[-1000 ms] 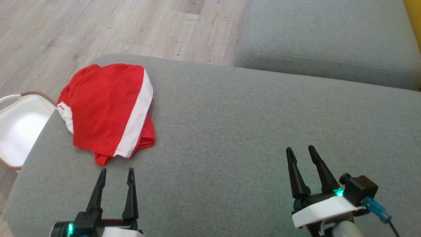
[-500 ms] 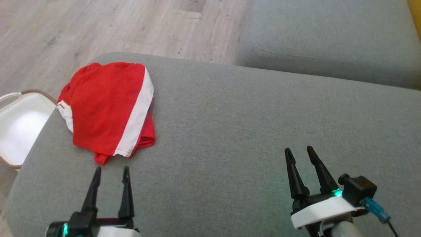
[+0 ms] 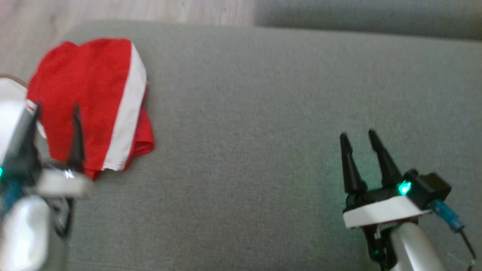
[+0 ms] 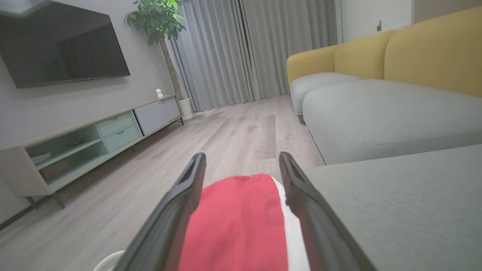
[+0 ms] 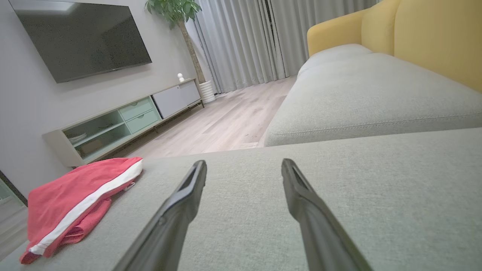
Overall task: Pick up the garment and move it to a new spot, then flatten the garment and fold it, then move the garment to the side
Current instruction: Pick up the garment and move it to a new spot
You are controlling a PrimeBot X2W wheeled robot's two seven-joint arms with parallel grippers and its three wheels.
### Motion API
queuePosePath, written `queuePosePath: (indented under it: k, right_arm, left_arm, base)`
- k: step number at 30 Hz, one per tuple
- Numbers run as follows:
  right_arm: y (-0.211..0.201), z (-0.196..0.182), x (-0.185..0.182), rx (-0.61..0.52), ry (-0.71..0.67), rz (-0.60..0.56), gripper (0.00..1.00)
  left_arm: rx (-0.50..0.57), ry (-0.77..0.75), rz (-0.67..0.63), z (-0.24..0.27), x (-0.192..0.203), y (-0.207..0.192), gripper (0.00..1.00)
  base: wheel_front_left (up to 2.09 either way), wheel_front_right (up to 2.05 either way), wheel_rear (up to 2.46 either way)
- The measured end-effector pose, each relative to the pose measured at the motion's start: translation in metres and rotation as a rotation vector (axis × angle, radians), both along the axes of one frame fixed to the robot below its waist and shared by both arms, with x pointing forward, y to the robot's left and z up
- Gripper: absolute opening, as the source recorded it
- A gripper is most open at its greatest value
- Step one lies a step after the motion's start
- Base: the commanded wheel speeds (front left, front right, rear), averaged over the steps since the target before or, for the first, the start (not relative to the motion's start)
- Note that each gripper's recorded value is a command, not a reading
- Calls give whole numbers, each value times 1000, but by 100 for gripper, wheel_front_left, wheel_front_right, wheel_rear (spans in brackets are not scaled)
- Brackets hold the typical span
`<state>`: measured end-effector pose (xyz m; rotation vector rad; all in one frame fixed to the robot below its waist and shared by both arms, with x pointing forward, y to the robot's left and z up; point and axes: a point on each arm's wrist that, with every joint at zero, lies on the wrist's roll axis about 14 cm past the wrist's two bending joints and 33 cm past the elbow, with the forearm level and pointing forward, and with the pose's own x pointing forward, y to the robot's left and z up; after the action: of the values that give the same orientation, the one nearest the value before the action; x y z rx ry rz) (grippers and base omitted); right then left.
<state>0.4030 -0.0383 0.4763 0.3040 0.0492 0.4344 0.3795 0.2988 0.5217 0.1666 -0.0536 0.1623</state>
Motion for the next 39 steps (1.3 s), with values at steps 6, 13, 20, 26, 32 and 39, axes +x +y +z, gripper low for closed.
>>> queuePosePath:
  k: [6, 13, 20, 26, 32, 39]
  right_arm:
    - [-18, -18, 23, -24, 23, -54, 100]
    - [-37, -38, 39, -39, 54, -108, 100]
    - [-54, -48, 42, -50, 77, -153, 100]
    - [-61, -55, 43, -63, 87, -172, 100]
    - [-60, -54, 47, -60, 81, -171, 100]
    - [-58, -38, 44, -59, 46, -165, 100]
  left_arm:
    - [130, 186, -53, -1, 80, 22, 100]
    - [200, 563, -120, -63, 125, 23, 100]
    - [192, 814, -82, -114, 122, 44, 100]
    - [147, 925, -72, -145, 113, 45, 100]
    - [110, 959, -60, -152, 109, 47, 0]
    - [128, 721, -90, -108, 131, 46, 0]
  base:
    - [0, 0, 0]
    - [0, 0, 0]
    - [0, 0, 0]
    - [0, 0, 0]
    - [0, 0, 0]
    - [0, 0, 0]
